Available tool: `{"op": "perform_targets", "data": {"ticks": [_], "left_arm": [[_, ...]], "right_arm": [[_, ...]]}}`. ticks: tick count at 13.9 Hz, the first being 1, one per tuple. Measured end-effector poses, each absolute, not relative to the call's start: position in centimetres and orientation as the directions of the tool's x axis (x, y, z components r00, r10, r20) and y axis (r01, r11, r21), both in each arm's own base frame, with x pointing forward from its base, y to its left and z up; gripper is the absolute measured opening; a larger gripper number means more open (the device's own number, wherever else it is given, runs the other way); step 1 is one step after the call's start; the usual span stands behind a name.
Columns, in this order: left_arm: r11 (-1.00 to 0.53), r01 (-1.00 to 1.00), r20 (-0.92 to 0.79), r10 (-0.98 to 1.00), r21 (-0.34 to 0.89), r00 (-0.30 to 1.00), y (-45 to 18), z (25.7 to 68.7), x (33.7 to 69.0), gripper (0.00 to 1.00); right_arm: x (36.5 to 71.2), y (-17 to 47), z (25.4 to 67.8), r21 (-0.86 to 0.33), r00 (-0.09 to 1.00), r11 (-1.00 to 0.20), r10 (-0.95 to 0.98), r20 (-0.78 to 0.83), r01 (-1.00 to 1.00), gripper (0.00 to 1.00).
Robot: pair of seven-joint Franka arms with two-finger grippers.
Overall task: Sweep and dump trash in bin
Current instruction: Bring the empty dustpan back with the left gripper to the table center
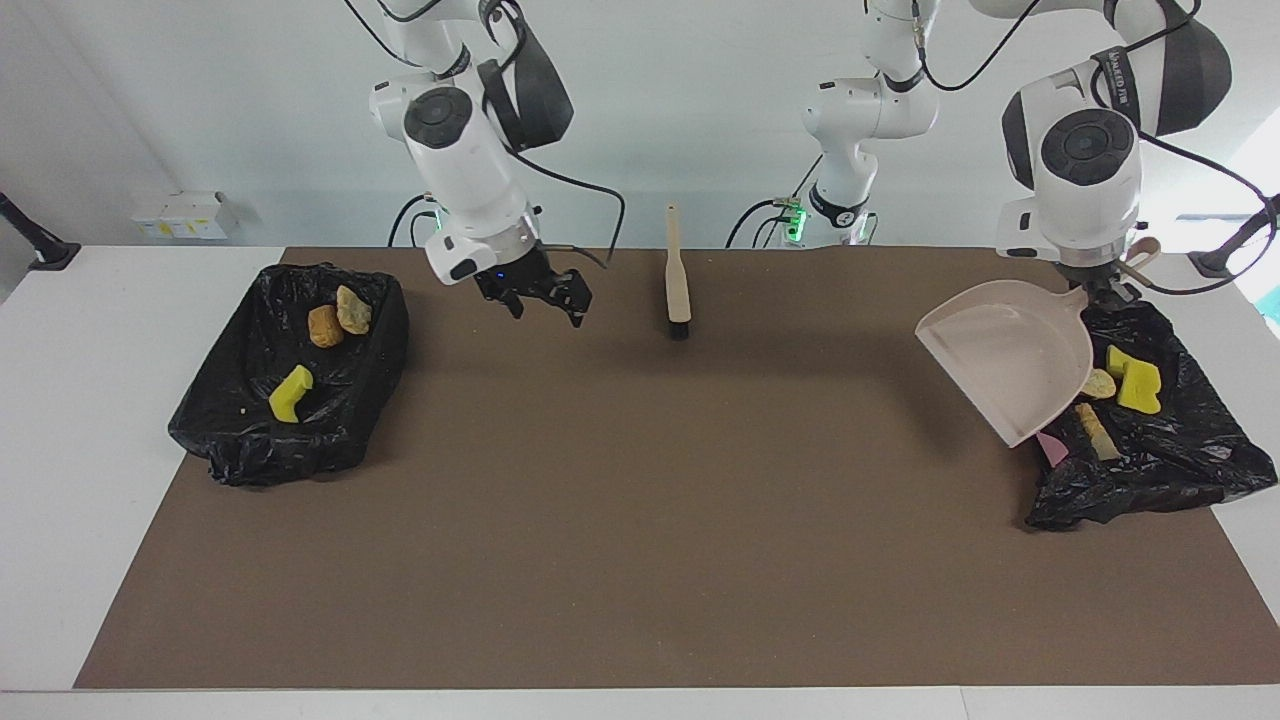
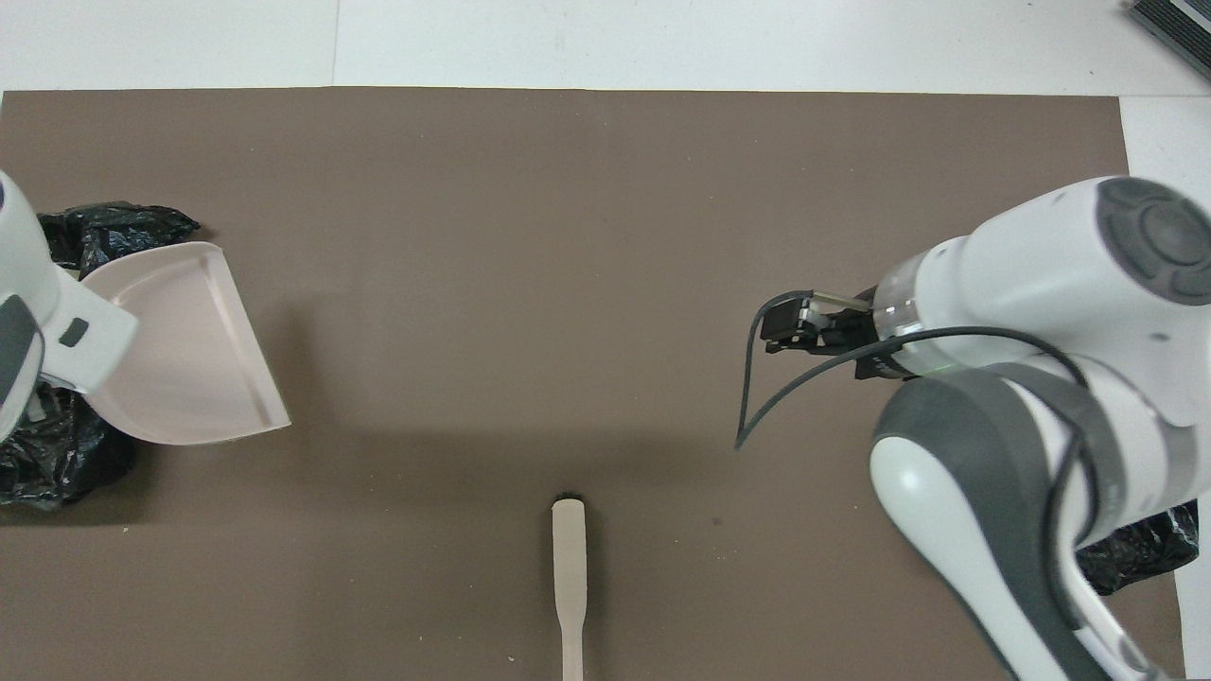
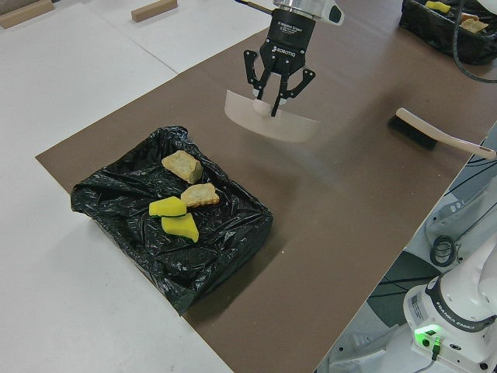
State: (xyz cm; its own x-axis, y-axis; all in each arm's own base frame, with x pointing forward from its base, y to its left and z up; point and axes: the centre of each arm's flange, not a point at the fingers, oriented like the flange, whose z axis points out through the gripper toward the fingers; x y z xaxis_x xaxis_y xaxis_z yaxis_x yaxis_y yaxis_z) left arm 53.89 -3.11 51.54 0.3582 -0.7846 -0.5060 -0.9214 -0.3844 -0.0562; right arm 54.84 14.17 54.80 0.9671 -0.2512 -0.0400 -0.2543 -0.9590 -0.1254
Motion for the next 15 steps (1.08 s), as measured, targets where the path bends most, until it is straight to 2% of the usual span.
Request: {"op": "perform_targets", "data": {"ticks": [3,5,8,11,15], "left_arm": [[-0.513,-0.856,-0.412,-0.767,-0.066,0.492,-9.4,50.3,53.0,0.31],[-0.605,-0.793,-0.364,-0.723,-0.074,0.587,-13.8,49.7,52.1,0.31],[-0.737,-0.670,-0.297,-0.622,-0.092,0.725,-19.9,49.0,50.5,0.31],[-0.831,-0.546,-0.228,-0.515,-0.103,0.826,-24.2,48.7,49.4,0.31],[-0.915,-0.400,-0.147,-0.389,-0.054,0.909,-31.2,45.3,48.6,0.31]], "right_arm": [[54.7,10.4,61.1,-0.081,0.972,-0.968,-0.234,-0.028,-0.236,1.00],[54.0,9.1,63.6,-0.039,0.973,-0.973,-0.227,-0.040,-0.228,1.00],[53.4,8.6,65.2,0.011,0.981,-0.982,-0.191,-0.039,-0.191,1.00],[53.3,8.0,65.9,0.013,0.980,-0.981,-0.194,-0.036,-0.194,1.00],[53.5,6.8,66.0,0.012,0.976,-0.977,-0.215,-0.034,-0.215,1.00]]}}
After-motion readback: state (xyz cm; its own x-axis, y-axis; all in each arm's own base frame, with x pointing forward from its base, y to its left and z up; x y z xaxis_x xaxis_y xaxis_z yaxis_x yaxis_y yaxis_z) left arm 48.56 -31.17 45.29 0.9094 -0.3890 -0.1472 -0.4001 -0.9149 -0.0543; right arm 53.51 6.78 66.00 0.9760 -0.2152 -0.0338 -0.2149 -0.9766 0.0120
